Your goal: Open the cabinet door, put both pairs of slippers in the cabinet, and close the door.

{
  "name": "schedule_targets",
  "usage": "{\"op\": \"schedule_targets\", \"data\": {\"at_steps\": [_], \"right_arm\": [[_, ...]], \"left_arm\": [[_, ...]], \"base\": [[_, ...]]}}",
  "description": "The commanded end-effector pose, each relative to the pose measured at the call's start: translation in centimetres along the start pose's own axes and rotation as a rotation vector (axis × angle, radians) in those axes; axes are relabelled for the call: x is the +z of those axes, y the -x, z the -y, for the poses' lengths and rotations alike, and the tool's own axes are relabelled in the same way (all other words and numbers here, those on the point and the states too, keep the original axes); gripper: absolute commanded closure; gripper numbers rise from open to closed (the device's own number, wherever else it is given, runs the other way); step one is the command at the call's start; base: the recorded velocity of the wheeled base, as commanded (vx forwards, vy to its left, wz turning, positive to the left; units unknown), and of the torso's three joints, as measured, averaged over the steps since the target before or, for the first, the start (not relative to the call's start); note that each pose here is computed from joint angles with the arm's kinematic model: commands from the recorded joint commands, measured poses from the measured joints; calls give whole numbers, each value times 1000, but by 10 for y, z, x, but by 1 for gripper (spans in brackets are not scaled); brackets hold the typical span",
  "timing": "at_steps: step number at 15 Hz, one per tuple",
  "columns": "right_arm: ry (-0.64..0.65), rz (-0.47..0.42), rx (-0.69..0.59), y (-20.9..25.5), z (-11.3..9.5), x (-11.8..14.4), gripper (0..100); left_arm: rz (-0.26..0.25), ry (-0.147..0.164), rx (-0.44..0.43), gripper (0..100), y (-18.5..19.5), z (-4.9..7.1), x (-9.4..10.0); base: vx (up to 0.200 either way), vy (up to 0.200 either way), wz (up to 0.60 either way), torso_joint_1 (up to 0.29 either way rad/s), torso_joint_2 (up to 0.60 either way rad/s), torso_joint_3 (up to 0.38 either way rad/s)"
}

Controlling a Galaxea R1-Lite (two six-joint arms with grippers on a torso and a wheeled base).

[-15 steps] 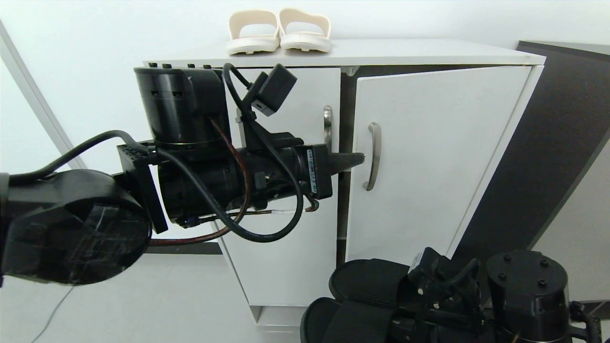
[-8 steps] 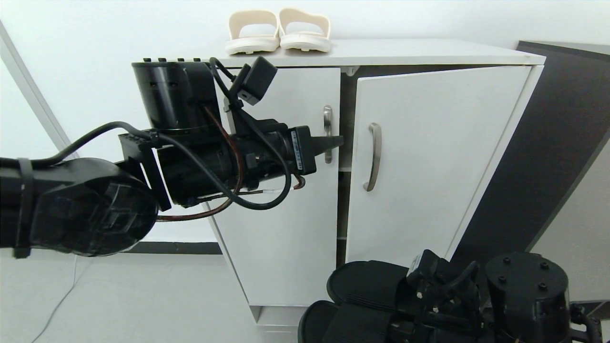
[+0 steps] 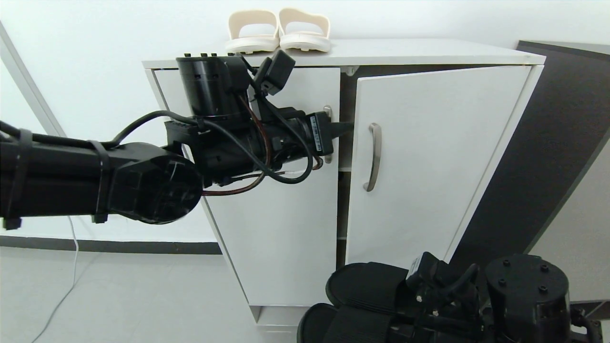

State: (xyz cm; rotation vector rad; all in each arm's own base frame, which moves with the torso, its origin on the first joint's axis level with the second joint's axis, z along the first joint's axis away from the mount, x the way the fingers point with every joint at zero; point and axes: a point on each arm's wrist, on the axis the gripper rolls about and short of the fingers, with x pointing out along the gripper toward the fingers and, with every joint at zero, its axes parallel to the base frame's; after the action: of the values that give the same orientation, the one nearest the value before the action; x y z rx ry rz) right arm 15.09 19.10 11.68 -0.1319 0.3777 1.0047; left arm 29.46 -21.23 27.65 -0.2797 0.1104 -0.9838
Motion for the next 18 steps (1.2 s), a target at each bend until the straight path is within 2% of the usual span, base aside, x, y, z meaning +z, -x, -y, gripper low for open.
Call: {"op": "schedule_targets", "data": {"at_steps": [1,5,7,9,12,14,18], "right_arm": [[3,1,6,0,-2,0,100],[16,4,30,0,-9,1,100],[17,-2,36,0,-10,-1,100],[18,-13,40,0,-11,-3,100],[18,-18,41,1,-12,-5,100],[23,-19,50,1,-14,-5,100],[34,-17,82,7,-21,-7,100]], "left_arm": [[-10,4,1,100,-8,-4,-5],[-6,5,-7,100,-13,-4,-4],[-5,24,-12,100,-13,-4,-4],[6,56,-28,100,-12,-2,-1],[13,52,-34,100,-13,-2,-1],[-6,56,-60,100,-19,7,-8],[-44,50,-152,100,-28,43,-23]], "base": [[0,0,0,0,0,0],[0,0,0,0,0,0],[0,0,0,0,0,0],[-200,0,0,5,0,2],[-200,0,0,9,1,1],[-200,0,0,-2,0,5],[-200,0,0,-2,0,6]]}}
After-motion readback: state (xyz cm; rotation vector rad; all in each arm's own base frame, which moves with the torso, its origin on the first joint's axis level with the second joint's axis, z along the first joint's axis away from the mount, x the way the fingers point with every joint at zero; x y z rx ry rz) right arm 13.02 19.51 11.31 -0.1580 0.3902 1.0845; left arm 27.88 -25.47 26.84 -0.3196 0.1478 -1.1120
